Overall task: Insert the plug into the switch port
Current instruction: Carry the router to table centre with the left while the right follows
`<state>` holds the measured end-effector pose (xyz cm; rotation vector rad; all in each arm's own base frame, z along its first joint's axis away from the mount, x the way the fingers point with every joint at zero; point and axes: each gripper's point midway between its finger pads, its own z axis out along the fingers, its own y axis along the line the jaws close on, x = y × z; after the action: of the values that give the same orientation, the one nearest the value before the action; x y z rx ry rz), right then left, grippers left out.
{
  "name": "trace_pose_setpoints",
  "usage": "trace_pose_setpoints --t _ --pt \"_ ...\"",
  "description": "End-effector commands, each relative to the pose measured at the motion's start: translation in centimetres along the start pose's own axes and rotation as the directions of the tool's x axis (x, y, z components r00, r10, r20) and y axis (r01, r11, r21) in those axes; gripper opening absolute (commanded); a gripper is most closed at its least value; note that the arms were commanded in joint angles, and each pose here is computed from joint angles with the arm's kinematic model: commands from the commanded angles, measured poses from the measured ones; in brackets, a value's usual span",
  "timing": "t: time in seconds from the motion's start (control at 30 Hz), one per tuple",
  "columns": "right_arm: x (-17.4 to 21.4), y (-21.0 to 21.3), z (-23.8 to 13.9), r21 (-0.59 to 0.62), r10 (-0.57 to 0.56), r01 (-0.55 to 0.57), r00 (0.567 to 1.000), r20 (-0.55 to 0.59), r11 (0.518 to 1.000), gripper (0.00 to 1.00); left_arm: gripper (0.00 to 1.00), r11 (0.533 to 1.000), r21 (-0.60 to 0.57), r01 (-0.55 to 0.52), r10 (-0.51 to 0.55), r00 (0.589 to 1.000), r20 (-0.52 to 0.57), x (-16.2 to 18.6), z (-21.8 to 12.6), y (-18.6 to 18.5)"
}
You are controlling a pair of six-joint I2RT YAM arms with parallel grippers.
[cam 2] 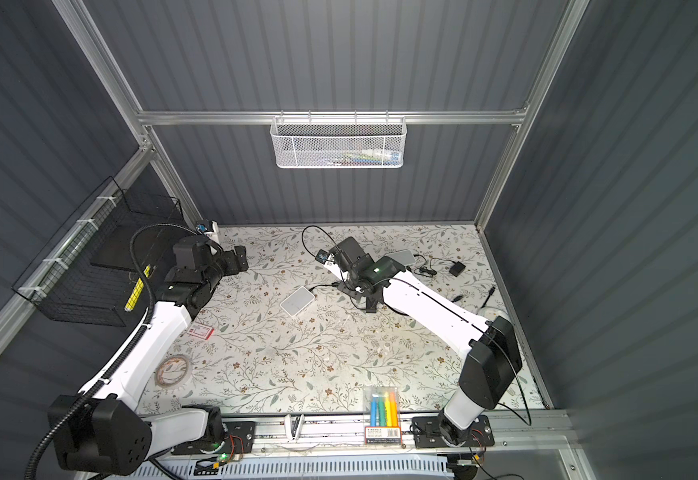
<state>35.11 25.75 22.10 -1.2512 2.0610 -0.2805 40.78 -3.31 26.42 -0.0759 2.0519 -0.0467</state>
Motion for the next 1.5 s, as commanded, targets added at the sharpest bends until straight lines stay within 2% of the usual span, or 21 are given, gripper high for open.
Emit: trace_pose_setpoints --t 0.0,0.13,0.23,0.3,0.37,0.43,0.73,1.0,1.07,1.47 --pt "0.0 0.3 0.1 -0.012 0.014 -0.014 1.0 -0.009 1.0 0.0 0.84 0.998 0.057 -0.036 0.045 0.985 -0.168 2.6 1.8 -0.9" --pt "1.2 2.4 1.6 -0.078 0.015 -0.018 0.999 -0.049 0.997 0.0 0.77 0.994 0.112 0.001 0.035 0.947 -0.318 7.0 4.4 -2.0" --pt "2.4 4.4 2.7 -0.139 0.017 -0.028 0.997 -0.08 0.99 0.0 0.7 0.974 0.211 0.085 0.002 0.923 -0.384 9.7 5.7 -4.1" --pt "3.1 6.2 3.4 -0.193 0.025 -0.043 0.995 -0.095 0.98 0.0 0.65 0.963 0.234 0.134 -0.02 0.901 -0.434 11.4 6.4 -4.8" --pt "3.3 7.9 4.1 -0.244 0.034 -0.055 0.995 -0.093 0.968 0.0 0.55 0.951 0.256 0.172 -0.034 0.883 -0.468 12.6 6.9 -5.4" --pt "3.4 9.4 5.0 -0.277 0.031 -0.056 0.995 -0.097 0.959 0.0 0.5 0.938 0.279 0.206 -0.044 0.869 -0.493 13.7 7.1 -6.1" --pt "1.4 14.1 8.7 -0.4 0.016 -0.056 0.995 -0.103 0.915 0.0 0.36 0.922 0.298 0.246 -0.048 0.838 -0.544 17.1 7.6 -7.2" --pt "-0.1 16.0 10.7 -0.444 -0.018 -0.036 0.993 -0.117 0.895 0.0 0.3 0.91 0.296 0.29 -0.076 0.819 -0.568 19.7 9.2 -8.3" --pt "-0.3 16.1 11.0 -0.444 -0.019 -0.036 0.993 -0.12 0.895 0.0 0.29 0.893 0.321 0.315 -0.079 0.812 -0.578 20.1 9.4 -9.0" --pt "-1.2 16.8 13.1 -0.44 0.014 -0.082 0.987 -0.157 0.894 0.0 0.26 0.86 0.354 0.368 -0.099 0.8 -0.592 20.7 10.5 -10.3"
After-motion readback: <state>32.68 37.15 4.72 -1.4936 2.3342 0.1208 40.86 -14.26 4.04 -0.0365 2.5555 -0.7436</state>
